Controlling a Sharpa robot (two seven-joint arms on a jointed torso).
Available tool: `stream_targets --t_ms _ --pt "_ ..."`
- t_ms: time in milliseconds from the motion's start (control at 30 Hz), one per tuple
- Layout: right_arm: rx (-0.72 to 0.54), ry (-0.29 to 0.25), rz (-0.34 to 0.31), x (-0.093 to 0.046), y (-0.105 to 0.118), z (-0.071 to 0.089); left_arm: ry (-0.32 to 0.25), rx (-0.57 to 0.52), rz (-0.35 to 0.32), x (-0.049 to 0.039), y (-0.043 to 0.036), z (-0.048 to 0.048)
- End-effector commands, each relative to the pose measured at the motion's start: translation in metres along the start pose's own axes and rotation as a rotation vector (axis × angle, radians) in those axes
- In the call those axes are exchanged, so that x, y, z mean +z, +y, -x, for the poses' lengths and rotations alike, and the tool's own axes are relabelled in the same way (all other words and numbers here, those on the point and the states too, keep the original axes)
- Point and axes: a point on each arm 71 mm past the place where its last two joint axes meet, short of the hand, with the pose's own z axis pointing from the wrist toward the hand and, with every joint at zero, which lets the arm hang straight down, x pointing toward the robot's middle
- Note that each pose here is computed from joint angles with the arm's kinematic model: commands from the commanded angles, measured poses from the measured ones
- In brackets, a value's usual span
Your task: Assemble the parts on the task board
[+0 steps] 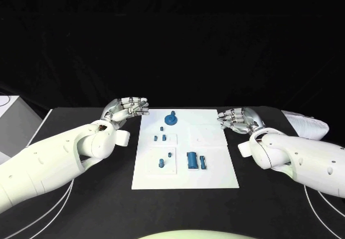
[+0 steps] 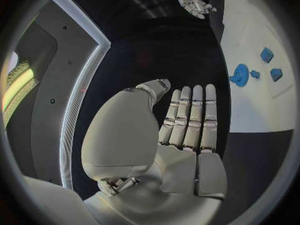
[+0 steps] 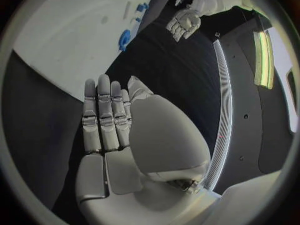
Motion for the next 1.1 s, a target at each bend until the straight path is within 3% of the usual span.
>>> stream_targets --t_ms 33,100,133,367,533,767,933,1100 --pt "0.134 0.012 0.067 0.007 0.005 0.001 -0.066 -0.009 -0.061 0.0027 -0.0019 0.0037" --pt "0.142 0.011 0.076 0.011 0.007 0.002 -0.074 -0.009 -0.062 0.0044 -0.0004 0.0038" --pt "0.048 -0.016 0.022 0.008 0.002 0.003 -0.028 -0.002 -0.014 0.0031 0.0019 0.0015" --pt "0.122 -0.034 0.034 0.003 0.012 -0.008 -0.054 0.006 -0.018 0.0017 0.0024 -0.0085" --pt "0.238 -0.065 0.043 -0.006 0.028 -0.026 -0.096 0.023 -0.020 -0.0019 0.0035 -0.0244" --pt "0.395 -0.108 0.034 -0.023 0.051 -0.049 -0.181 0.073 -0.014 -0.0145 0.0071 -0.0553" --pt "0.428 -0.116 0.029 -0.027 0.056 -0.053 -0.213 0.098 -0.009 -0.0209 0.0087 -0.0663" --pt "0.428 -0.117 0.029 -0.027 0.056 -0.053 -0.226 0.110 -0.006 -0.0239 0.0094 -0.0707"
